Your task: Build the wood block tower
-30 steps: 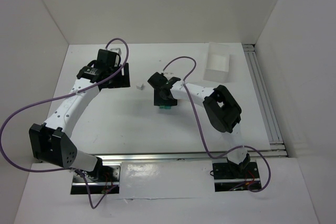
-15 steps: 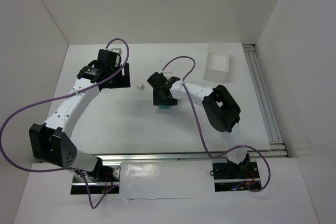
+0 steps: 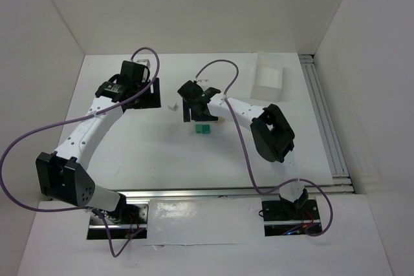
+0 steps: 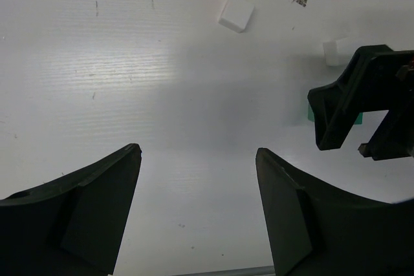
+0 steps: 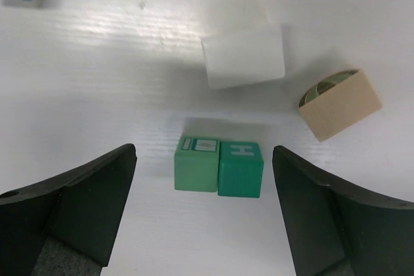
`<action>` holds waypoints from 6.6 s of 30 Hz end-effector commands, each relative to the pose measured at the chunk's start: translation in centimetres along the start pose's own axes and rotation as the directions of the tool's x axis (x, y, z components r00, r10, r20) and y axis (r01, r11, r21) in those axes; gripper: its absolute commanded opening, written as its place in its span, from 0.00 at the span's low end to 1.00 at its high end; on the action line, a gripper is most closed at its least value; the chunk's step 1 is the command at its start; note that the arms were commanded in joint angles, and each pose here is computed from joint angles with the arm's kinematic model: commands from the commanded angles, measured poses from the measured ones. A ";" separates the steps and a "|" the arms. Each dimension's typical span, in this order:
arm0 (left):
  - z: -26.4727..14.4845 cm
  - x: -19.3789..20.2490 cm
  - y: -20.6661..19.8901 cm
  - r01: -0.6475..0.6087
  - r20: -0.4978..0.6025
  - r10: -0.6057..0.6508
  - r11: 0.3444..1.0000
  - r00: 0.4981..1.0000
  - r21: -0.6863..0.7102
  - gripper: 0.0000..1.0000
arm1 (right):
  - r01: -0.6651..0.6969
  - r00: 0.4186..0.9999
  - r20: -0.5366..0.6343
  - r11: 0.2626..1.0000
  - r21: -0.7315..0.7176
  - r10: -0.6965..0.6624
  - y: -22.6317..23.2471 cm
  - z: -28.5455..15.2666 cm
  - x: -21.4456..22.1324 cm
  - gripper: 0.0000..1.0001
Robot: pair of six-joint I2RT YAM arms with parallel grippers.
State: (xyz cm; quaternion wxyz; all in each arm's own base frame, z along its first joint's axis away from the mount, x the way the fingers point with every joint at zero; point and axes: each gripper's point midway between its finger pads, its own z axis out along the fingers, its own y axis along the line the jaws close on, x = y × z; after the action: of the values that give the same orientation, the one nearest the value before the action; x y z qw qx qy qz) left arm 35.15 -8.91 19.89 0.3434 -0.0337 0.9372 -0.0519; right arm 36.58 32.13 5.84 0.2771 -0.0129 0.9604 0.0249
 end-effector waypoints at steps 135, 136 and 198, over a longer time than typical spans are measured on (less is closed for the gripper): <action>-1.1 0.5 -0.1 0.003 0.036 -0.003 1.000 0.999 -0.002 0.84 | -0.080 0.995 0.058 0.995 0.058 0.077 -0.5 -1.8 -0.1 0.45; -1.1 0.5 -0.1 0.003 0.036 -0.003 1.000 0.999 -0.002 0.84 | -0.080 0.995 0.058 0.995 0.058 0.077 -0.5 -1.8 -0.1 0.45; -0.8 0.7 -0.3 0.002 0.024 -0.002 1.000 1.000 0.004 0.84 | -0.056 0.998 0.046 0.996 0.069 0.052 -0.6 -1.9 -0.1 0.74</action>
State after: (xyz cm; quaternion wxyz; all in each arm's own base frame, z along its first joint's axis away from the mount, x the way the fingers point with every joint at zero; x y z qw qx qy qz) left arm 33.83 -8.73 19.74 0.3454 -0.0300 0.9370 -0.0432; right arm 35.18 31.18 6.41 0.2916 0.0225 0.9563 0.0019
